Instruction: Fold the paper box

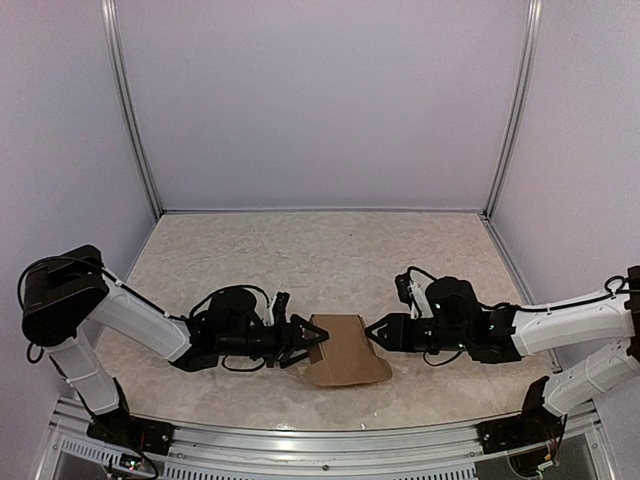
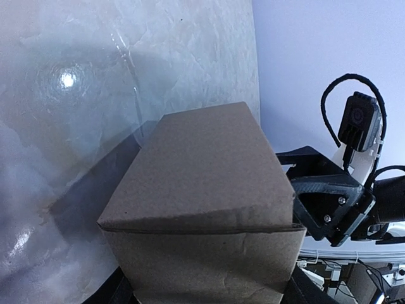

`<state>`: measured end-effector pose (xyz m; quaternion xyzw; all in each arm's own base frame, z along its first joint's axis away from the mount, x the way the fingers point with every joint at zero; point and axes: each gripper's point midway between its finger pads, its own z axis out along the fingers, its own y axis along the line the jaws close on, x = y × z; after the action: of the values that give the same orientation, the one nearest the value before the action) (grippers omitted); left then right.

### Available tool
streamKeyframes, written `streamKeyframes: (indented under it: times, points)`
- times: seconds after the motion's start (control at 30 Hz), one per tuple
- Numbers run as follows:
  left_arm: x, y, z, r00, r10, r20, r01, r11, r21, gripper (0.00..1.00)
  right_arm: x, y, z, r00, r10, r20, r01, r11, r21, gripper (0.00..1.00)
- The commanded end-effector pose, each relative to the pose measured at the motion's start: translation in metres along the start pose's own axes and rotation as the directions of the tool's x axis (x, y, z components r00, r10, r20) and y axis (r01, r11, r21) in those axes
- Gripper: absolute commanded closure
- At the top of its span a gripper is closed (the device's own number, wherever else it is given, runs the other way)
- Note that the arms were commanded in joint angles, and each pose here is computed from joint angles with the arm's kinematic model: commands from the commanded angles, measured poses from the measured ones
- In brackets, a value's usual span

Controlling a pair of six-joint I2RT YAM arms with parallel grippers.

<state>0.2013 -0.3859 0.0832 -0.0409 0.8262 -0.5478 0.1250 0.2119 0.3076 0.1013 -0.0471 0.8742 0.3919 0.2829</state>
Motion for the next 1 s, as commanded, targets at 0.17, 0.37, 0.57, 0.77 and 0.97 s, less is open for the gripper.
streamKeyframes:
  times: [0.17,0.37,0.57,0.77,0.97]
  points:
    - [-0.008,-0.023,-0.028,0.996,0.091,-0.006,-0.091,0.992,0.082,0.6,-0.01,0.024,-0.032,0.994,-0.108,0.032,0.11,0.988,-0.103,0.26]
    - [-0.01,-0.056,-0.047,0.987,0.163,-0.017,-0.157,0.971,0.181,0.63,-0.013,0.049,-0.045,0.993,-0.112,0.028,0.115,0.966,-0.232,0.01]
    - [-0.008,-0.083,-0.068,0.976,0.214,-0.031,-0.198,0.943,0.268,0.65,-0.021,0.078,-0.055,0.998,-0.062,0.024,0.066,0.925,-0.374,0.0]
    - [-0.008,-0.102,-0.085,0.971,0.238,-0.031,-0.214,0.917,0.337,0.66,-0.026,0.103,-0.062,0.999,-0.031,0.008,0.031,0.872,-0.489,0.02]
    - [-0.004,-0.115,-0.09,0.966,0.256,-0.041,-0.219,0.892,0.396,0.66,-0.031,0.125,-0.062,0.999,0.015,-0.028,-0.029,0.809,-0.588,0.08]
